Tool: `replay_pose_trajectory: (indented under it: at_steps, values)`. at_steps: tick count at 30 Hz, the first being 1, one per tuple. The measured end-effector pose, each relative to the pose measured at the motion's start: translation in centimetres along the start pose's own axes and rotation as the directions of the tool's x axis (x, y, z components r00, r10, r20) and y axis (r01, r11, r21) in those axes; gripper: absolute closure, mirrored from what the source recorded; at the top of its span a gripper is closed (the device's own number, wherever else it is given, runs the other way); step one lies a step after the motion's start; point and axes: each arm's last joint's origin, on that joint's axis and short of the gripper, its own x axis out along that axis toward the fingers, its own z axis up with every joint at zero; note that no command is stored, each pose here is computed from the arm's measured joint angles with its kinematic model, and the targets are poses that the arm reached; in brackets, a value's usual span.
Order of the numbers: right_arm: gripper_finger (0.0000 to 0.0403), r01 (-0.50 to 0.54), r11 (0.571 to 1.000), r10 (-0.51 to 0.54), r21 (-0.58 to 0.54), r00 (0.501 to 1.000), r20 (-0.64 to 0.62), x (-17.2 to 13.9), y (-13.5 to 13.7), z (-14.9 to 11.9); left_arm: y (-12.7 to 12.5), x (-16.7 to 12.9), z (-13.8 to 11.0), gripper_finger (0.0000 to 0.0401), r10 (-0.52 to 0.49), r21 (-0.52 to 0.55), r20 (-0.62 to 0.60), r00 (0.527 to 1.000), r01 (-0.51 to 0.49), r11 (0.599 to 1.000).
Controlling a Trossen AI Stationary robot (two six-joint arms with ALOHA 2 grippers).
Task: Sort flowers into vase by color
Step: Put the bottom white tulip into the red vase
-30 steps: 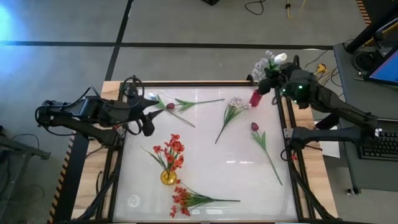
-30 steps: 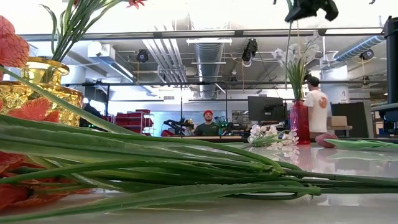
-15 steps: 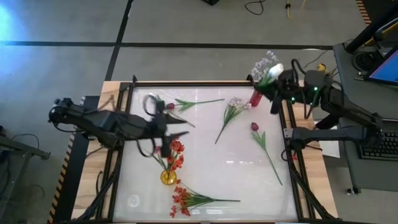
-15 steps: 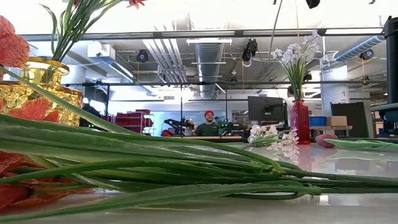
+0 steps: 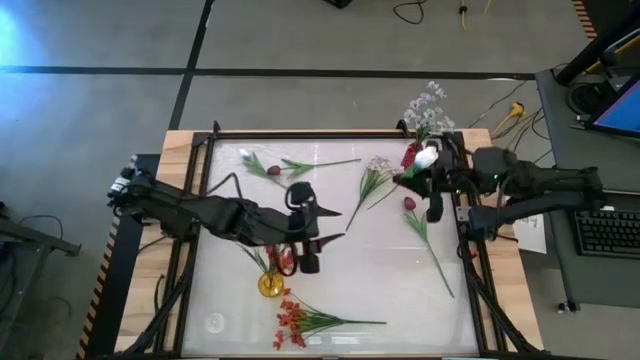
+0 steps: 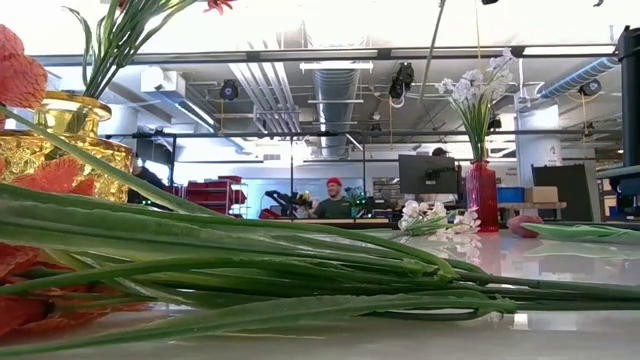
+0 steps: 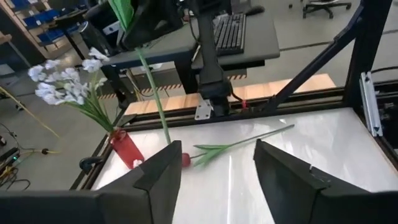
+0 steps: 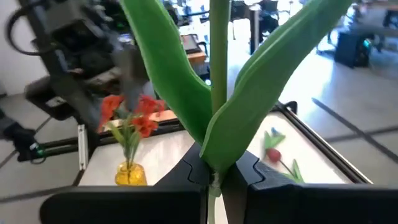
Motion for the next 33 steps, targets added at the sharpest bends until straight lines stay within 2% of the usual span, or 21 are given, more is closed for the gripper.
replay_pose_trajectory:
  at_steps: [9, 20, 26, 33]
  values:
    - [0.039, -0.145, 0.983, 0.16, -0.115, 0.978, 0.137, 2.1, 2.9, -1.3, -0.9, 3.6, -1.4, 0.0168, 0.024, -0.003, -0.008, 1.0, -0.024, 1.0]
    - [0.039, -0.176, 0.954, 0.232, -0.242, 0.946, 0.228, 3.8, 4.8, -1.2, -0.8, 4.8, -1.8, 0.0199, 0.018, -0.011, -0.009, 1.0, -0.018, 1.0]
    - [0.039, -0.162, 0.949, 0.234, -0.27, 0.937, 0.258, 3.7, 4.8, -0.9, -0.8, 4.8, -2.1, 0.0246, 0.014, 0.0, -0.028, 1.0, -0.014, 1.0]
    - [0.039, -0.164, 0.948, 0.234, -0.272, 0.94, 0.249, 3.8, 4.8, -1.0, -0.8, 4.8, -2.3, 0.0384, 0.015, 0.01, -0.047, 0.999, -0.014, 1.0]
